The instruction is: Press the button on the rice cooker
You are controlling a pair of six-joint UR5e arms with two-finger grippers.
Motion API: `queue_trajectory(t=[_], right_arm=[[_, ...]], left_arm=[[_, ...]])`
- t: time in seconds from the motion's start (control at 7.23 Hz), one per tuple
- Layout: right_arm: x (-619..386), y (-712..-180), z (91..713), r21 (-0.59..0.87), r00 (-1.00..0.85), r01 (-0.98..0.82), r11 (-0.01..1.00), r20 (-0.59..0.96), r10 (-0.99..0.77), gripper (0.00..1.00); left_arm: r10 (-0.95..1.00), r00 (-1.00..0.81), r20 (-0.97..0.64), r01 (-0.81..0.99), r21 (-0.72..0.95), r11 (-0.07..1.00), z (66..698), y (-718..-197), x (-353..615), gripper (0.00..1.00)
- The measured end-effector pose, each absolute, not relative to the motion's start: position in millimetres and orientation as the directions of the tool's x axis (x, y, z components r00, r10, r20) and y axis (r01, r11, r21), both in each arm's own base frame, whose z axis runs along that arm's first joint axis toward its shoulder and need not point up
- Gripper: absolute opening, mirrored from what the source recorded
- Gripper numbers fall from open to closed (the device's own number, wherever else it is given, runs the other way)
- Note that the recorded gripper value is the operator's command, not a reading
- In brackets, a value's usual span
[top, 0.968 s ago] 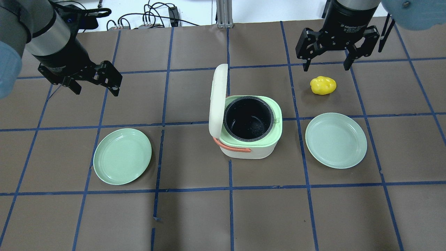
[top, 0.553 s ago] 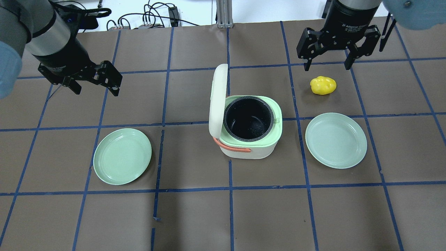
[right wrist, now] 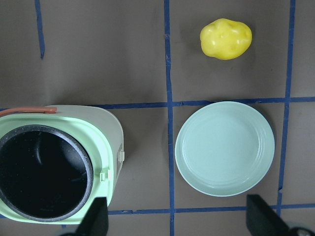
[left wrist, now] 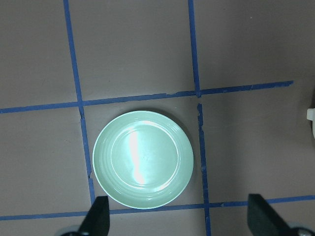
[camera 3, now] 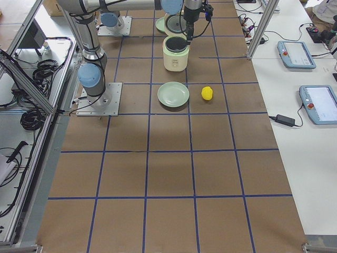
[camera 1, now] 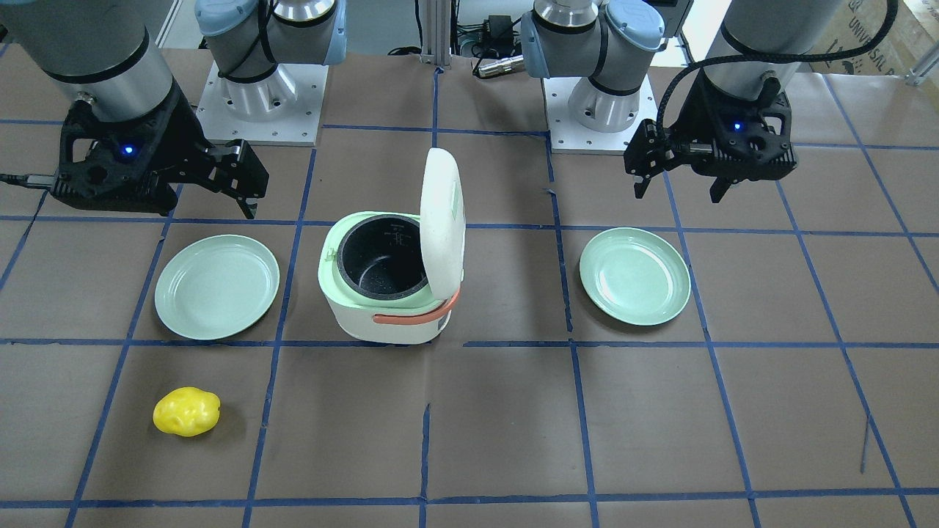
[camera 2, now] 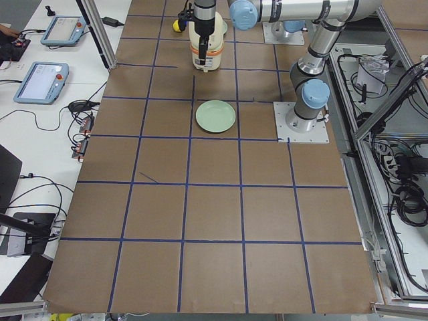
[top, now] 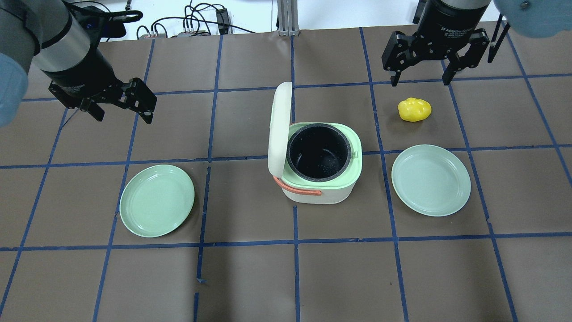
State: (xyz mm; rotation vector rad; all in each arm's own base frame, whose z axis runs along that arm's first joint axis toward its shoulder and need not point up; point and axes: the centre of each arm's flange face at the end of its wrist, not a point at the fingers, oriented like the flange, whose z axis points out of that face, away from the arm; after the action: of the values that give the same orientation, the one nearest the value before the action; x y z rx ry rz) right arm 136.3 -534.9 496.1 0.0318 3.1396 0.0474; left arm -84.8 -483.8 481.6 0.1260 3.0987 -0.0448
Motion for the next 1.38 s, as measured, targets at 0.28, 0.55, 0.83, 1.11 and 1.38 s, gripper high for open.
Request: queue_trajectory(t=[0.28,0.55,0.83,1.11,1.38], right_arm=[[135.5,-534.8,496.2,0.03,-1.0,0.012,0.999,0.006,0.012,1.0],[135.5,-534.5,496.5,0.03,-1.0,0.011,0.999,0.007,0.011,1.0],[136.7,-534.0,496.7,0.03,-1.0,0.01,0.999,0.006,0.01,1.0],[137.8,-533.7,496.6,0.031,-1.0,0.01,0.999,0.005,0.01,1.0],[138.0,-533.6,496.6,0.031,-1.0,0.01,0.999,0.005,0.009,1.0]], left_arm=[[0.08,-0.996,-0.041,0.082,-0.028,0.996,481.6,-483.9,-84.7,1.0],[0.08,-0.996,-0.041,0.081,-0.028,0.996,481.6,-483.9,-84.6,1.0],[0.08,-0.996,-0.041,0.081,-0.028,0.996,481.6,-483.9,-84.7,1.0],[0.08,-0.996,-0.041,0.081,-0.027,0.996,481.5,-483.8,-84.6,1.0],[0.08,-0.996,-0.041,0.081,-0.027,0.996,481.6,-483.9,-84.5,1.0]])
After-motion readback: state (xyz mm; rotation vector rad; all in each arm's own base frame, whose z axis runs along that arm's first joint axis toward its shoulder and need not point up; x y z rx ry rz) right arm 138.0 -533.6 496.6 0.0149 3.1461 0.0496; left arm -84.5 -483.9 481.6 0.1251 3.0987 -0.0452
